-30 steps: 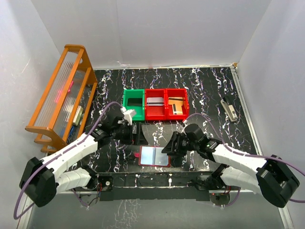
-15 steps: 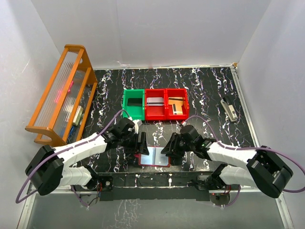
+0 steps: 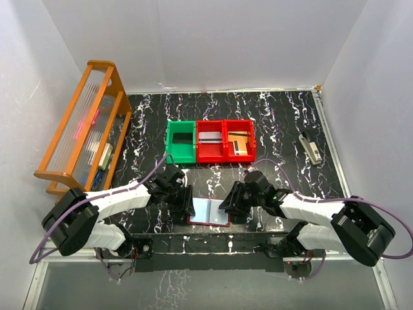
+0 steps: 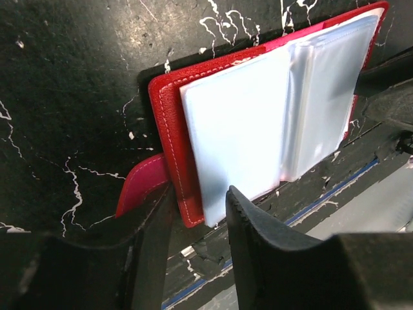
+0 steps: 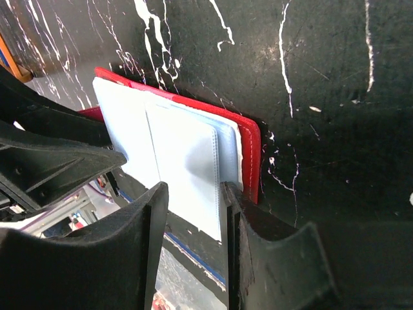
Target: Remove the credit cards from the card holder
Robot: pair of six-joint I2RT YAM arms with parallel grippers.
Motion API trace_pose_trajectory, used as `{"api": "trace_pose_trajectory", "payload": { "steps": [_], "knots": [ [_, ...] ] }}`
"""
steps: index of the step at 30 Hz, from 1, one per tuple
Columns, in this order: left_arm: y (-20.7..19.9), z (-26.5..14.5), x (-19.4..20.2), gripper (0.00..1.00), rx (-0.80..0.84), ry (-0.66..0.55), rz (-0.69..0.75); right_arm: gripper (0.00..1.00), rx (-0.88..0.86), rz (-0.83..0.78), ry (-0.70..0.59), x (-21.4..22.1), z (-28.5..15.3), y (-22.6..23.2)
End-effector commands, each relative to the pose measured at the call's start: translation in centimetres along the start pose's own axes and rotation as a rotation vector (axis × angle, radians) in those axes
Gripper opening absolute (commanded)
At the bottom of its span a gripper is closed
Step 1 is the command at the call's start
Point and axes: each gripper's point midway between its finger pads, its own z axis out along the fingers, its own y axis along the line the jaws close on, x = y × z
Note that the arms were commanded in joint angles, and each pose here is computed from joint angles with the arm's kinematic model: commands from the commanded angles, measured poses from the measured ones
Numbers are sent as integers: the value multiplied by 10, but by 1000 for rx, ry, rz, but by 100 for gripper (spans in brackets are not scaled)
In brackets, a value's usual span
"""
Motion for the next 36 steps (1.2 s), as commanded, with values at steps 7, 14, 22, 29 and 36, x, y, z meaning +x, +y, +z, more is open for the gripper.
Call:
{"api": "trace_pose_trajectory", "payload": {
  "steps": [7,14,22,29,36],
  "knots": [
    [-1,3,10,19,12,18,6,34,-92,14,16,5,1,12],
    [-3,2,8,13,9,14,7,31,-183,-1,-9,-5,-8,46],
    [-5,2,7,11,12,8,2,31,-234,-5,-4,-8,-14,65],
    [-9,2,5,11,23,5,6,31,-319,-20,4,-10,-20,89],
    [-11,0,3,12,31,-4,7,32,-314,-25,26,-9,-13,89]
  ]
}}
